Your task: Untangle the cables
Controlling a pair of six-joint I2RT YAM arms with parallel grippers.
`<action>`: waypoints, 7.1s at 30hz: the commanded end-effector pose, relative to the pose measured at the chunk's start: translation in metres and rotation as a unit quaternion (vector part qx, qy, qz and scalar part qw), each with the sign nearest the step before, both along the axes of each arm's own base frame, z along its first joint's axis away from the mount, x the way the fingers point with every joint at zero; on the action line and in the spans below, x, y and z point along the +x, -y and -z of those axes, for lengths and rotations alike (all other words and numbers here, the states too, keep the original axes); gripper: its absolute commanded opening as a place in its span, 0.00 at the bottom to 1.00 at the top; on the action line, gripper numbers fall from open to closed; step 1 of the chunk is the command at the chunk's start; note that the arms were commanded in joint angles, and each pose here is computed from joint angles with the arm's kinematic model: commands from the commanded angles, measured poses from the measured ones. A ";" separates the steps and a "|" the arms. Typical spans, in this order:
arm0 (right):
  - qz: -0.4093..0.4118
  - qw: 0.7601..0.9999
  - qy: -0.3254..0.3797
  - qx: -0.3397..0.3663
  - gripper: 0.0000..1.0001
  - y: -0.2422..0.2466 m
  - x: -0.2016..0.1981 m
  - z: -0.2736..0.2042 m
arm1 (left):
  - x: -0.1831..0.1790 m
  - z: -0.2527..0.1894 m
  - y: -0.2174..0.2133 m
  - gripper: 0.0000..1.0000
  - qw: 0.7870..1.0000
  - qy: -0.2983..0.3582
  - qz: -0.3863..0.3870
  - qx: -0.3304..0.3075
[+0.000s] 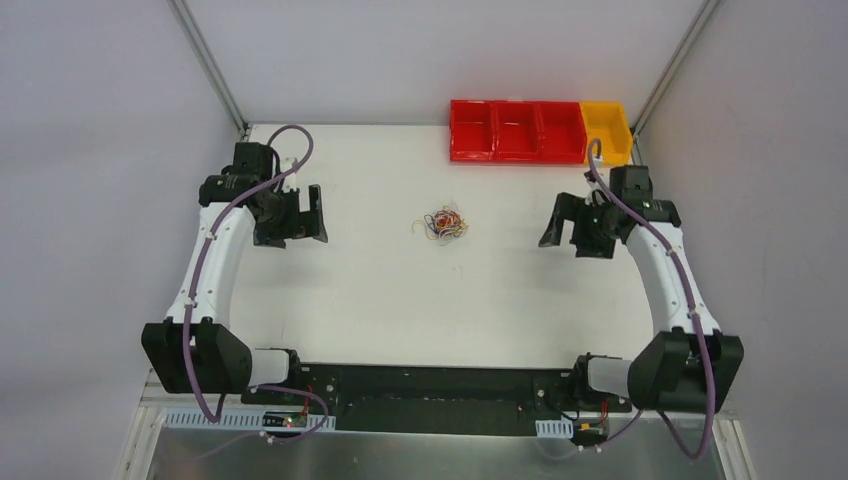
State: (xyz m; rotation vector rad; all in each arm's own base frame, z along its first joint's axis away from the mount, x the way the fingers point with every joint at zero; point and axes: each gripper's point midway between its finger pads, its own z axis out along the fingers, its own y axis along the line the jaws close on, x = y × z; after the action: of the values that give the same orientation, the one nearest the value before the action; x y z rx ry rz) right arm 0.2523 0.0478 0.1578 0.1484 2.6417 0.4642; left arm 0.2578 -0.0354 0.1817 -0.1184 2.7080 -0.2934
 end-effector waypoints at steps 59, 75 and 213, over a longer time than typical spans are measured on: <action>-0.201 0.977 0.054 -0.042 0.92 -0.244 0.151 0.060 | 0.100 0.032 0.184 0.95 0.947 0.088 0.155 -0.269; -0.327 0.935 0.032 0.132 0.00 -0.273 0.067 0.028 | 0.087 0.056 0.171 0.99 0.939 0.071 0.136 -0.308; -0.020 0.952 0.305 0.032 0.00 -0.013 0.207 -0.163 | 0.092 -0.132 0.127 0.99 0.920 0.245 0.203 -0.229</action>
State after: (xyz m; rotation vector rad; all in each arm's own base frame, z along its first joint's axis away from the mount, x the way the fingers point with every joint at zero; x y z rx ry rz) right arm 0.4015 0.1422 0.2673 -0.1756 2.2073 0.7948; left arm 0.3587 -0.1726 0.3148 0.2967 2.1167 -1.1017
